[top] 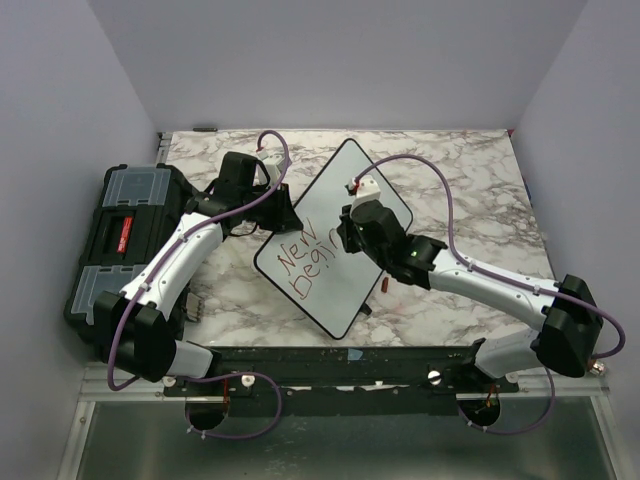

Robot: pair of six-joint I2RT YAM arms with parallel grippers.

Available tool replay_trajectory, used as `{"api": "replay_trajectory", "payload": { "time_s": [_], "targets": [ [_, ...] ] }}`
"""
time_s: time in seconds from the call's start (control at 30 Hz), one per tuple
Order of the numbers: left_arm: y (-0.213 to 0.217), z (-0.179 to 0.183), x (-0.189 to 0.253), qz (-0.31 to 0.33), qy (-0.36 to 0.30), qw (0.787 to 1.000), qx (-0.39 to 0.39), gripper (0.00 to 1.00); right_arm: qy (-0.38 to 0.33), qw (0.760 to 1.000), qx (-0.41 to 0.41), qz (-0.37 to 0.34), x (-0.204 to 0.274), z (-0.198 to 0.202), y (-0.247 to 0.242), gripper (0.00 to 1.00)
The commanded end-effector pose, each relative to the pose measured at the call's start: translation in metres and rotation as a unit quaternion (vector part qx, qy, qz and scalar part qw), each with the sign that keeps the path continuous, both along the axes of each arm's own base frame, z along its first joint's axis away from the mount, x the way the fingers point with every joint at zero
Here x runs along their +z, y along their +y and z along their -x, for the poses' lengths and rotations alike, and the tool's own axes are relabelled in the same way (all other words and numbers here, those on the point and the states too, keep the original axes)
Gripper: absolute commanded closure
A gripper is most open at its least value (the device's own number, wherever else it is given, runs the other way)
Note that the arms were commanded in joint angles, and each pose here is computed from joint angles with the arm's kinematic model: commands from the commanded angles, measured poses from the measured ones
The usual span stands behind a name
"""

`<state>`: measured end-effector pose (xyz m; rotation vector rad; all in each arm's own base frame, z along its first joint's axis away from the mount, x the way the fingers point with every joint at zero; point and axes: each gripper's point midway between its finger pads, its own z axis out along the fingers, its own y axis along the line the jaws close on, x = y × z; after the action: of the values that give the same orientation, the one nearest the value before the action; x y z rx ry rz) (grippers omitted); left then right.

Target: Write a sentence on the whiteboard

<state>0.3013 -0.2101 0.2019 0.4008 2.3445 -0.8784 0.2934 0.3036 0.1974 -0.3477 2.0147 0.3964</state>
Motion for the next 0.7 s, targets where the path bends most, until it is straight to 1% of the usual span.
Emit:
{"api": "replay_trajectory", "payload": {
  "time_s": [0.0,0.4,0.67],
  "targets": [
    [0.017,0.0,-0.033,-0.092,-0.015,0.995,-0.015,1.0,0.033,0.999,0.004,0.014,-0.03,0.003,-0.002,0.99],
    [0.017,0.001,-0.033,-0.093,-0.015,0.995,-0.016,1.0,0.06,0.998,-0.009,0.018,-0.053,0.016,-0.021,0.99],
    [0.017,0.001,-0.033,-0.093,-0.016,0.995,-0.015,1.0,0.053,0.998,-0.014,0.021,-0.046,0.016,-0.025,0.99]
  ]
}}
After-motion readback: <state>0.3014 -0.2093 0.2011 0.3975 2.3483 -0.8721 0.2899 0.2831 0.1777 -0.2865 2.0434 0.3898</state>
